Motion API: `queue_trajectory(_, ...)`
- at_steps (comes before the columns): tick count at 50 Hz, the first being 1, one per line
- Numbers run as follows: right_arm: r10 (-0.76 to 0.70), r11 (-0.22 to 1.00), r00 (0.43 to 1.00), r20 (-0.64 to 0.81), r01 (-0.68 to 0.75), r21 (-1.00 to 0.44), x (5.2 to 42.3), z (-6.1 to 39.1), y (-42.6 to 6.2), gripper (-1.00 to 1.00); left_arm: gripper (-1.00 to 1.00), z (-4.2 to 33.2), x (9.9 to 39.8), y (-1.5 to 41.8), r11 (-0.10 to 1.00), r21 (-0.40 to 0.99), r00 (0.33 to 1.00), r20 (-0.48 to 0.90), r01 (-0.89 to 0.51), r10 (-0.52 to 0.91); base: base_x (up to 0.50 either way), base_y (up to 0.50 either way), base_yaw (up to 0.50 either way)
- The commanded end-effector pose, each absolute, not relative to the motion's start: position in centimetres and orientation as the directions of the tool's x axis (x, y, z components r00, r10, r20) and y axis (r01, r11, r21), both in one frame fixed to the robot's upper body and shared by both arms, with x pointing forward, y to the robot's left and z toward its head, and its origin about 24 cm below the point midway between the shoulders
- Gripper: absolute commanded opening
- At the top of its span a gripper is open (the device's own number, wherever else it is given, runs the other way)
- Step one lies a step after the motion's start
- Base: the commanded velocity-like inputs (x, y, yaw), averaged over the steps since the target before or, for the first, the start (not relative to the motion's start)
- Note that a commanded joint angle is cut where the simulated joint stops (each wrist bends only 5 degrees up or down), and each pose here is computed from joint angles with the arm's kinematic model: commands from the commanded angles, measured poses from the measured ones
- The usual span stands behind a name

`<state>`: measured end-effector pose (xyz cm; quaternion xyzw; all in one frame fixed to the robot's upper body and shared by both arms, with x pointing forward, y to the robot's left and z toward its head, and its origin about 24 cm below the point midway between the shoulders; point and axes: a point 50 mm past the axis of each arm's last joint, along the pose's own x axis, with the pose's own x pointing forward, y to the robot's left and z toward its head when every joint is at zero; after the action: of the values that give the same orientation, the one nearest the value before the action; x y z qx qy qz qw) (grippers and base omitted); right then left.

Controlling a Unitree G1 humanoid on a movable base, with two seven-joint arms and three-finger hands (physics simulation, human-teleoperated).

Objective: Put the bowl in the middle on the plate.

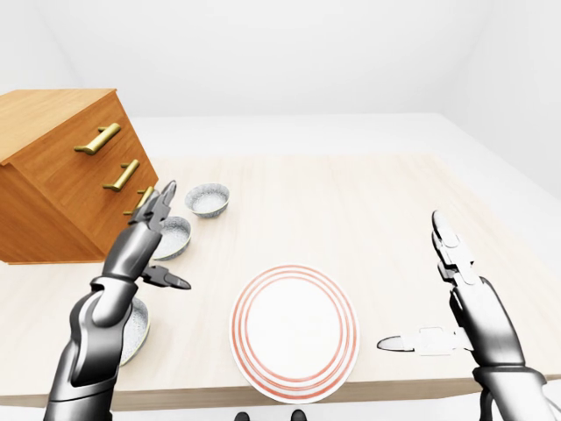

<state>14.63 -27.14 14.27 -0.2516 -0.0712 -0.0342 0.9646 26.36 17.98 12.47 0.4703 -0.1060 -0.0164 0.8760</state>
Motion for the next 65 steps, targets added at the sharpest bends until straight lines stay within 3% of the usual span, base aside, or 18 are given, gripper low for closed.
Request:
queue_trajectory(1,-0.031,0.873,0.988,0.151,0.101,-0.478,14.7,14.2,-27.2,1.0,1.0,12.5,27.1,18.1,0.465,0.882,0.976,0.158,-0.071,-0.15,0.0,0.0,0.0)
queue_trajectory(33,-0.03,0.875,0.989,0.144,0.095,-0.475,14.7,14.0,-27.2,1.0,1.0,12.2,27.9,18.4,0.322,0.941,0.981,0.151,-0.105,-0.122,0.0,0.0,0.0)
queue_trajectory(42,-0.028,0.87,0.988,0.153,0.099,-0.483,14.7,14.3,-27.1,1.0,1.0,12.7,28.1,18.7,0.223,0.964,0.979,0.172,-0.144,-0.11,0.0,0.0,0.0)
queue_trajectory(65,-0.029,0.872,0.989,0.144,0.095,-0.479,14.7,14.1,-27.1,1.0,1.0,12.6,28.0,18.6,0.096,0.983,0.982,0.165,-0.156,-0.096,0.0,0.0,0.0)
